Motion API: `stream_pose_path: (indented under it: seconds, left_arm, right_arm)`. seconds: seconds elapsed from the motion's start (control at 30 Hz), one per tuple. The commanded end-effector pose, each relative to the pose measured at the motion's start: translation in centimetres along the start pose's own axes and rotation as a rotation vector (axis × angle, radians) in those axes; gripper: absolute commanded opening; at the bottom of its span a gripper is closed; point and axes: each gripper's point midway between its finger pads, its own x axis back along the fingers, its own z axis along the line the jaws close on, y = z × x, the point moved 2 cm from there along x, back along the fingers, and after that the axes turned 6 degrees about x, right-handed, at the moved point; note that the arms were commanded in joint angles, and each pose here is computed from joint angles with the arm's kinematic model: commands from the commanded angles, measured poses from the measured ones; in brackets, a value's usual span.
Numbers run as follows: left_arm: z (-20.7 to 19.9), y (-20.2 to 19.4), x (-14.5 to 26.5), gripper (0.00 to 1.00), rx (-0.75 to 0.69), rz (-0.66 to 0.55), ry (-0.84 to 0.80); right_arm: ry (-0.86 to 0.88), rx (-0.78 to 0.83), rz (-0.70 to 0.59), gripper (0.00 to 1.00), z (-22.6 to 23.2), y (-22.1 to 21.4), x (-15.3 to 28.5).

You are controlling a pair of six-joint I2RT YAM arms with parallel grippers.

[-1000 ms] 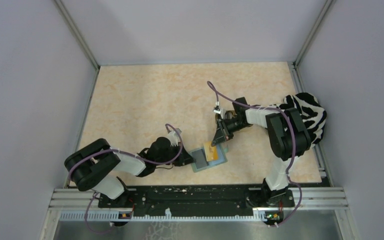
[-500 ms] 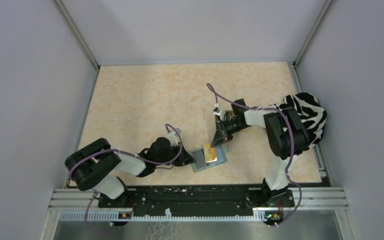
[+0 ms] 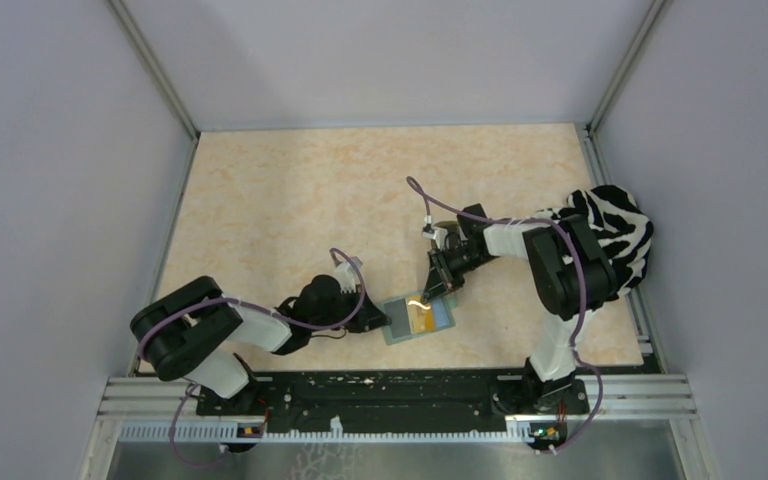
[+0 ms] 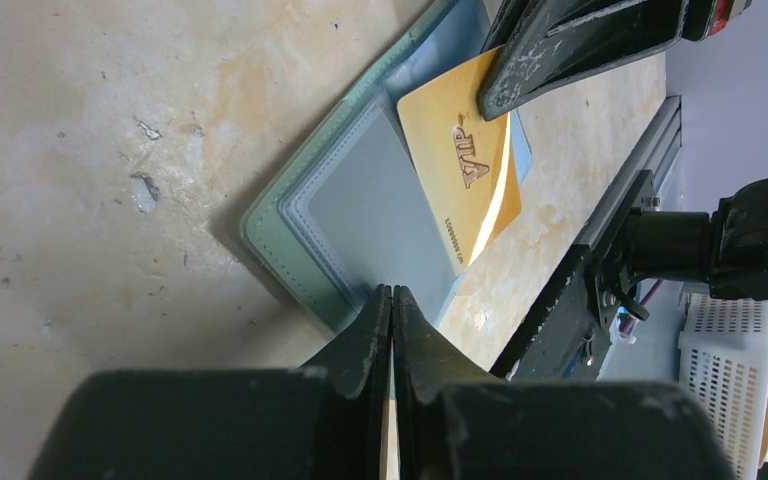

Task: Put the credit cards into the card holder
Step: Insert the credit card into the card holder.

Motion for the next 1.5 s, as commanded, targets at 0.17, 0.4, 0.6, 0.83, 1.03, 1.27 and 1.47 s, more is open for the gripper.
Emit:
stream_pose_path:
  seconds: [0.17,0.4,0.6,0.83,1.03,1.27,1.47]
  left_arm:
    - [1.3,-0.8,0.1,0.06,-0.005,0.019,0.039]
    - [1.2,-0.9,0.0,0.06,-0.005,0.023,0.035]
    - [1.3,-0.9,0.2,0.06,-0.003,0.02,0.038]
    - [1.3,-0.7,0.2,0.06,-0.011,0.016,0.046]
    - [1.2,-0.6,0.0,0.06,-0.013,0.017,0.044]
    - [1.0,-0.6,0.1,0.06,-0.018,0.017,0.038]
    - [0.8,-0.6,0.1,0.06,-0.022,0.022,0.032]
  right_arm:
    - [-0.049,0.042,0.01,0.0,0.1,0.5,-0.5]
    - [-0.05,0.016,0.01,0.0,0.2,0.7,-0.7]
    - [-0.107,-0.021,0.019,0.0,-0.4,0.7,-0.6]
    - [-0.184,-0.057,0.012,0.0,-0.8,0.8,-0.1]
    - [-0.207,-0.055,0.017,0.0,-1.0,0.8,0.1]
    - [-0.202,-0.056,0.048,0.0,-0.8,0.5,-0.5]
    - [-0.206,-0.058,0.077,0.0,-0.7,0.3,-1.1]
